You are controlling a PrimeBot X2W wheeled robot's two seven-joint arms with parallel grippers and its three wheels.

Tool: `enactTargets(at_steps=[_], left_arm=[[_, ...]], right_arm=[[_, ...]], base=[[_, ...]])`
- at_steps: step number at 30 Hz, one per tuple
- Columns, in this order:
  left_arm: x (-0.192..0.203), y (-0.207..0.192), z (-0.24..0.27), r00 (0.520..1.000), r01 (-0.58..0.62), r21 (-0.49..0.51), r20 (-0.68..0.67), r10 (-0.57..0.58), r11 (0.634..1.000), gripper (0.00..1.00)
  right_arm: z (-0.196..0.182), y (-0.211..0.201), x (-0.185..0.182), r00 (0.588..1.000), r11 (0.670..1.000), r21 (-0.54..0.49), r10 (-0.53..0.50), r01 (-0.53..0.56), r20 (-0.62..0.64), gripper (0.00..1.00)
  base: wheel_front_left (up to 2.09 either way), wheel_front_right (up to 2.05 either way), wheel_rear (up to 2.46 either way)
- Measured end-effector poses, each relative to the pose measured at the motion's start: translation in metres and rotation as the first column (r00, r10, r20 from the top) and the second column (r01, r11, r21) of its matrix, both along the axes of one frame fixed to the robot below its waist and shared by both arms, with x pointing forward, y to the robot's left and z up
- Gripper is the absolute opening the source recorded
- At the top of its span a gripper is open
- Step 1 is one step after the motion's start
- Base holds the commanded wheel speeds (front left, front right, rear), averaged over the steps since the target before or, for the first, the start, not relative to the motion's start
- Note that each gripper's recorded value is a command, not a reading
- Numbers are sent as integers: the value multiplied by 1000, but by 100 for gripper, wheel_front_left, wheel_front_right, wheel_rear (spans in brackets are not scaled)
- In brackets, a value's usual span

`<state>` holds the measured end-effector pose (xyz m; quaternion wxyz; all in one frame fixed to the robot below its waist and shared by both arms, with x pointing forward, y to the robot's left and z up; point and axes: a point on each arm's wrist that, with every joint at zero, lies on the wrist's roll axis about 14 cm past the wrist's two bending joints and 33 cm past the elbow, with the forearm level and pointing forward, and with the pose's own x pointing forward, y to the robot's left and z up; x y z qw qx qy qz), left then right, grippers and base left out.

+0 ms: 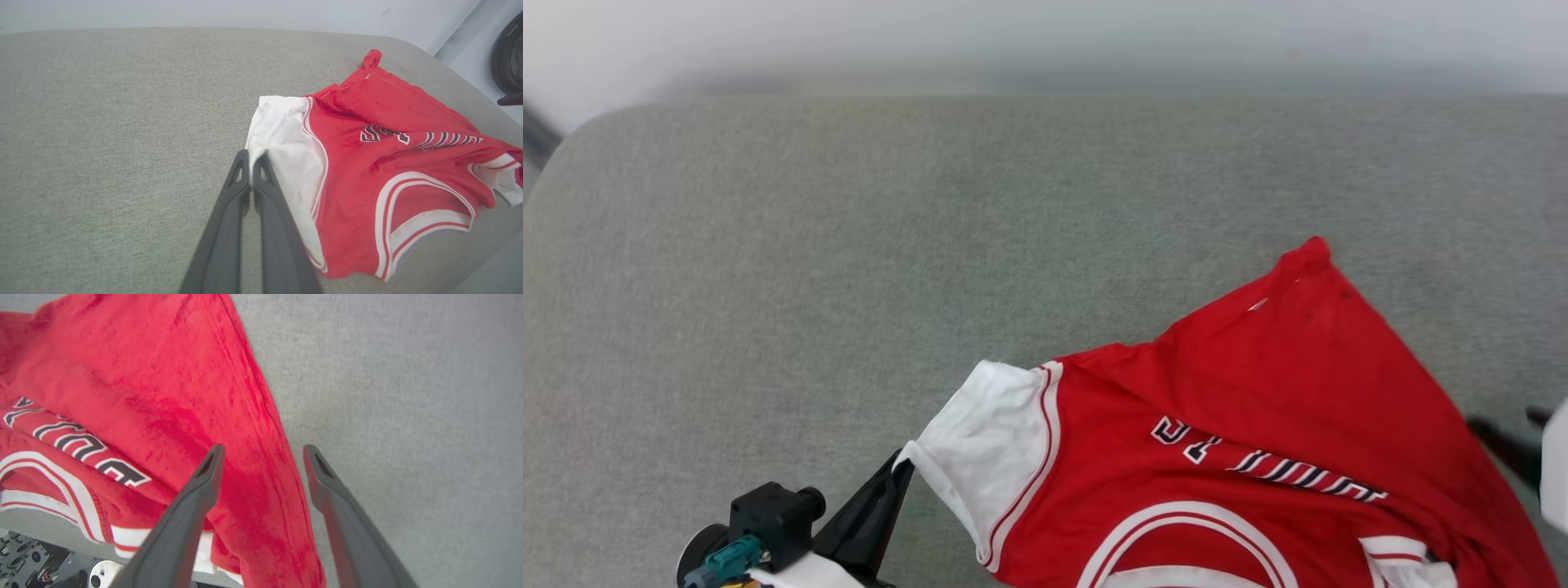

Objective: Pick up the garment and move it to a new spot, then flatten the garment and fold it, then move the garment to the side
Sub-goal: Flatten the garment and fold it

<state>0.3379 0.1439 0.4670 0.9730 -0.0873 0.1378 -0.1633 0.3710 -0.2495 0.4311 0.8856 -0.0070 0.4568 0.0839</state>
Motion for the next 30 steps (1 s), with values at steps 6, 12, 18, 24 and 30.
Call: enactTargets(at_steps=[6,12,18,24,30], left_arm=[[7,0,-4,1000,4,2,-13,-4,1000,0],[12,5,-9,999,-27,0,-25,27,1000,0],[7,16,-19,994,-88,6,-60,89,996,0],[6,20,-23,986,-151,-57,-86,146,987,0],[4,29,-29,980,-177,-25,-100,173,984,0]], right_arm=[[23,52,68,989,991,26,132,-134,71,100],[1,85,117,979,979,16,202,-202,-16,100],[-37,94,150,963,963,-84,247,-256,-110,100],[-71,109,162,942,952,-81,274,-294,-194,100],[-88,114,166,927,940,-98,299,-328,-227,100]], base=[[0,0,0],[0,0,0],[0,0,0],[0,0,0],[0,0,0]])
